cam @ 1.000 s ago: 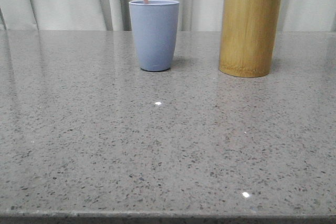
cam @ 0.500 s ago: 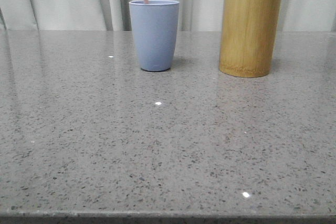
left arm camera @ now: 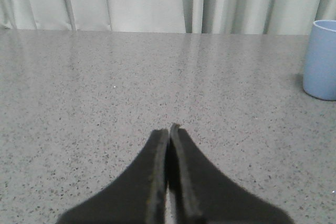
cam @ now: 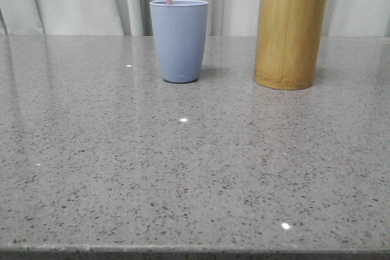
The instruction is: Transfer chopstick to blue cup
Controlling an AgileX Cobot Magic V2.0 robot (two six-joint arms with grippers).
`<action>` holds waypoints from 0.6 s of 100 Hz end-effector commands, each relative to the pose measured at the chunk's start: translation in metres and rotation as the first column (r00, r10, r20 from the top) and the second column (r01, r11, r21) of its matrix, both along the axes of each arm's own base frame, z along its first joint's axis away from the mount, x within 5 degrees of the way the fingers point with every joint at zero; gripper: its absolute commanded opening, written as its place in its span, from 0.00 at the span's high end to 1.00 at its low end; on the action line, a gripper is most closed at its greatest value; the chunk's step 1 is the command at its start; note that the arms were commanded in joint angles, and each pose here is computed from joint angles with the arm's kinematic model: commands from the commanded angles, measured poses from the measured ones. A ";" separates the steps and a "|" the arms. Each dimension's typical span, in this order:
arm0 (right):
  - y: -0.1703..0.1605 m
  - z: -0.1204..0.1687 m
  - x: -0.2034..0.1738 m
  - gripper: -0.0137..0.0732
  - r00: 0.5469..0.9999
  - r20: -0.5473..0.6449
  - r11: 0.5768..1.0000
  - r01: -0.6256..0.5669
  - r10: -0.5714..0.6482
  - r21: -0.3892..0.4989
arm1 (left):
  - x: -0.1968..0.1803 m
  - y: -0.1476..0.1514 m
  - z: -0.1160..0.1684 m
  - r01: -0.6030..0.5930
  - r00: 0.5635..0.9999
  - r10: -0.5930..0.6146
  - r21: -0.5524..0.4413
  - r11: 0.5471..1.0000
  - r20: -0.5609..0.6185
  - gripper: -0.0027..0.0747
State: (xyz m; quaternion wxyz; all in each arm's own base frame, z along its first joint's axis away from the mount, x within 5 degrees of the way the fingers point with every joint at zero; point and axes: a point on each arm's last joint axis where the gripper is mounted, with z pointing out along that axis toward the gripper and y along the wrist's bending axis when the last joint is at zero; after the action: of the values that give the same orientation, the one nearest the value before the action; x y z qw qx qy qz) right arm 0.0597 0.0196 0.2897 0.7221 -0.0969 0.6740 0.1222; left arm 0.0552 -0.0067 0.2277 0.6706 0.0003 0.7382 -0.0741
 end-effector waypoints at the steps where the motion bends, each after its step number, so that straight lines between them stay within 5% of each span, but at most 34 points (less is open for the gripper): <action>1: -0.002 0.015 -0.001 0.96 0.995 0.095 0.999 0.015 -0.019 0.033 | 0.000 0.001 0.004 -0.011 0.991 0.014 -0.018 1.000 0.130 0.99; 14: -0.002 0.015 -0.001 0.96 0.995 0.095 0.999 0.015 -0.019 0.033 | -0.002 0.002 -0.015 -0.015 0.983 0.019 -0.025 1.000 0.185 0.99; 22: -0.002 0.015 -0.001 0.96 0.996 0.092 0.999 0.015 -0.018 0.032 | -0.002 0.001 -0.023 -0.014 0.993 0.016 -0.017 1.000 0.117 0.99; 60: -0.002 0.015 -0.001 0.96 0.996 0.090 0.999 0.015 -0.018 0.031 | -0.001 0.003 -0.024 -0.037 0.992 0.038 -0.011 0.999 0.122 0.99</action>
State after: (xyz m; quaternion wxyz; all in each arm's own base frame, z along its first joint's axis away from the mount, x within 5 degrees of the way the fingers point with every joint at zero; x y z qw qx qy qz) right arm 0.0598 0.0197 0.2888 0.7213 -0.0970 0.6749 0.1220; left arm 0.0558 -0.0048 0.1975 0.6777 -0.0085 0.7326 -0.0627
